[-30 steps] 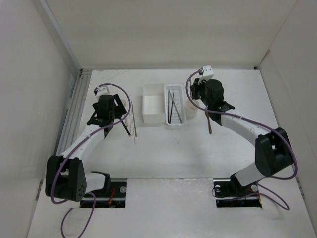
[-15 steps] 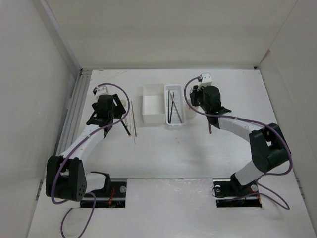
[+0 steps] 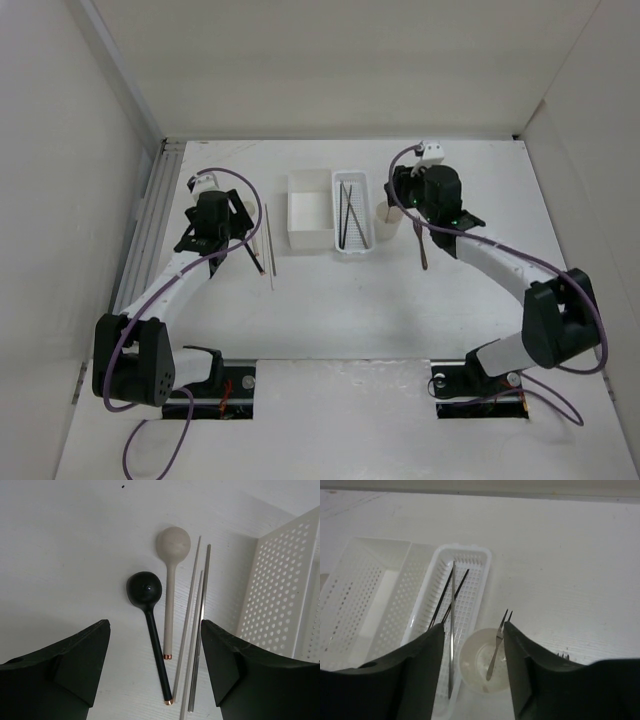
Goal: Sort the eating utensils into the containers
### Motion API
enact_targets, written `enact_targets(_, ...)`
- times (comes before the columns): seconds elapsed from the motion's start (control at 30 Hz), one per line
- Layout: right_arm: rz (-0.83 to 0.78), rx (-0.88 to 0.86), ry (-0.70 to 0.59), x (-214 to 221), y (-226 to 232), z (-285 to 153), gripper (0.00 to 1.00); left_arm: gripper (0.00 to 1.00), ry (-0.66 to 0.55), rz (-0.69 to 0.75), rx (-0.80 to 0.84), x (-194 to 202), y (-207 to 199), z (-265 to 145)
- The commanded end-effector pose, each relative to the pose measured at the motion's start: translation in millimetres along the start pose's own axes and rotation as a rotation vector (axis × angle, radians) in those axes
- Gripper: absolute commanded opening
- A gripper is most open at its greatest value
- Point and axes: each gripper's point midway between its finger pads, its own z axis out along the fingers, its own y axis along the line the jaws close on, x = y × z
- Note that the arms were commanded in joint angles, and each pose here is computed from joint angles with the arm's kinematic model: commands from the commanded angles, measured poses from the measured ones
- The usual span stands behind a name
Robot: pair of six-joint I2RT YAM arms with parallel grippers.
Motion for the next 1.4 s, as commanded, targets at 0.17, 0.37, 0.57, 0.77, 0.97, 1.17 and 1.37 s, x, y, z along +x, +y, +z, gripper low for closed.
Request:
enact_targets(0.17, 0.136, 0.277, 0.512, 55.3, -82.0, -49.9, 0.59, 0.71, -0.029, -0.007, -0.005, -5.7, 1.8, -0.7)
enact_targets(0.37, 0.164, 0.182, 0.753, 119.7, -80.0, -68.4, 0.58, 0.71, -0.025, -0.007, 0.004, -2.9, 1.2, -0.1)
enact_targets(0.57, 0.183, 0.213, 0.816, 151.4, -90.3, -57.7, 0.53, 0.71, -0.033, -0.018, 0.008, -5.4, 0.2, -2.0)
enact_targets(0.77, 0.176, 0.259, 0.895, 178.0, -100.9, -50.7, 0.43, 0.71, -0.05, -0.021, -0.006, -7.8, 3.9, -4.8)
enact_targets(0.97, 0.145, 0.321, 0.976, 181.6, -109.2, -48.8, 0.27, 0.72, -0.042, -0.028, -0.01, -3.7, 5.4, -4.3)
enact_targets(1.17, 0.128, 0.332, 0.986, 185.8, -108.6, -52.0, 0.0, 0.72, -0.054, -0.031, -0.014, -6.5, 5.7, -4.0)
enact_targets(1.37, 0.143, 0.372, 0.886, 165.0, -110.7, -55.9, 0.0, 0.72, -0.062, -0.034, -0.01, -8.9, 5.1, -5.8)
